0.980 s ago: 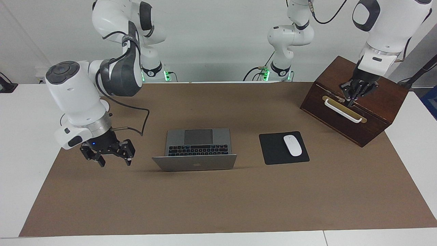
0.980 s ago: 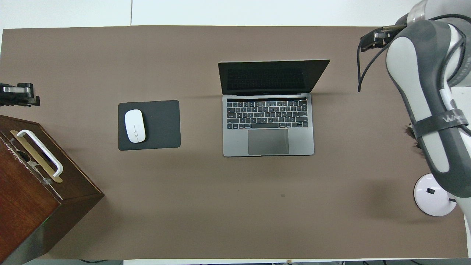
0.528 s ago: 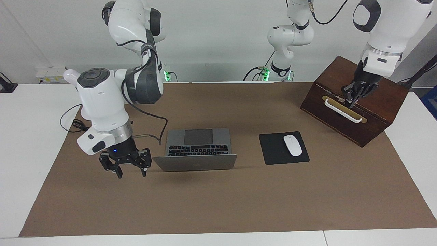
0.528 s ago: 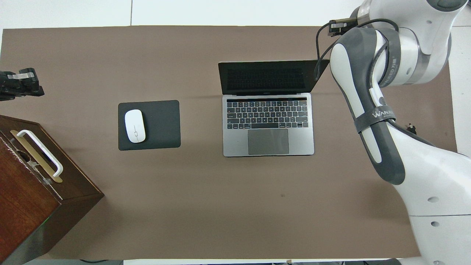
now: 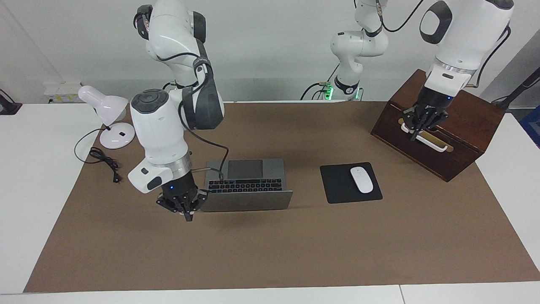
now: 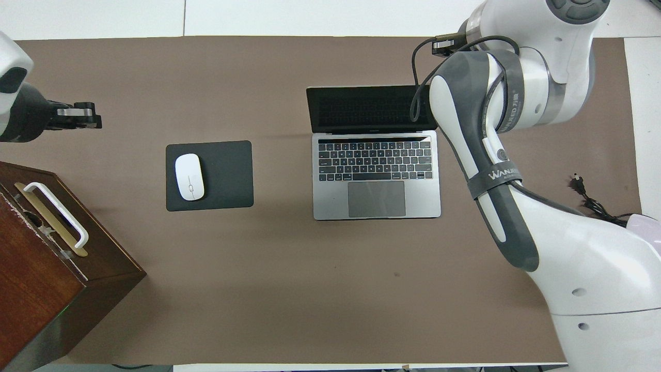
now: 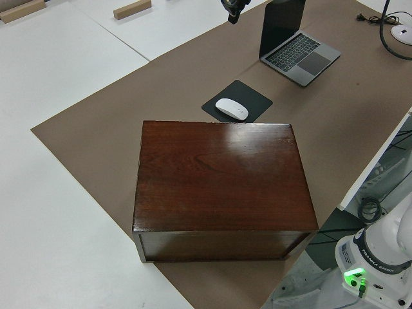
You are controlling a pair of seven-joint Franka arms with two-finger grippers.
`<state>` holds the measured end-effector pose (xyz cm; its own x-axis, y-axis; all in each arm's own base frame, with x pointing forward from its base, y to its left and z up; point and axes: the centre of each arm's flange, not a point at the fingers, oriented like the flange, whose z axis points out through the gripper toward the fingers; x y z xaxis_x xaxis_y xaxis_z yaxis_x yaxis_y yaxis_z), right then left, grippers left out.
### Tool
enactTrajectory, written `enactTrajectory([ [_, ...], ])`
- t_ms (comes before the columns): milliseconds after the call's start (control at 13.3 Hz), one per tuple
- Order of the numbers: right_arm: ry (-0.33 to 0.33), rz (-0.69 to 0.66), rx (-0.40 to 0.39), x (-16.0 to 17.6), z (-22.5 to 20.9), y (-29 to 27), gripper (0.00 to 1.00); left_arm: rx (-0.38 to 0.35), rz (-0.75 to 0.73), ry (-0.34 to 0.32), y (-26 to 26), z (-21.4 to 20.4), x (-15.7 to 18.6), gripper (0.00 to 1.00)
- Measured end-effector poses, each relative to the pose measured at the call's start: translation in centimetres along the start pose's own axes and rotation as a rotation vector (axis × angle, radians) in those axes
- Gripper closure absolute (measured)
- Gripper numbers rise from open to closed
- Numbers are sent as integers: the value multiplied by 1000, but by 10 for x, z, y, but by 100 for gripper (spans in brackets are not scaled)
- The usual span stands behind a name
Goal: Close laptop with both arms
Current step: 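Reach the right gripper to the laptop lid's top edge while the left gripper advances, then move the left gripper to the laptop's near corner while the right gripper holds the lid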
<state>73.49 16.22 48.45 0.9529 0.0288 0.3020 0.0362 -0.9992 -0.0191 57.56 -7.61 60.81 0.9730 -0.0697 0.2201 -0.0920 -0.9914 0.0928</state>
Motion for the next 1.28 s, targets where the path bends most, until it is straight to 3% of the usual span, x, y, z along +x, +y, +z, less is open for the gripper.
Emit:
enactTrajectory([
  [452, -24, -94, -17, -25, 4, -77, 99, -33, 166, 53, 75, 57, -44, 99],
  [754, -58, -90, -7, -39, 6, -97, 99, -93, 132, 199, 117, 91, -98, 99],
  [1281, -94, -48, 12, -43, 6, -94, 99, -188, 207, 373, 176, 140, -170, 99],
])
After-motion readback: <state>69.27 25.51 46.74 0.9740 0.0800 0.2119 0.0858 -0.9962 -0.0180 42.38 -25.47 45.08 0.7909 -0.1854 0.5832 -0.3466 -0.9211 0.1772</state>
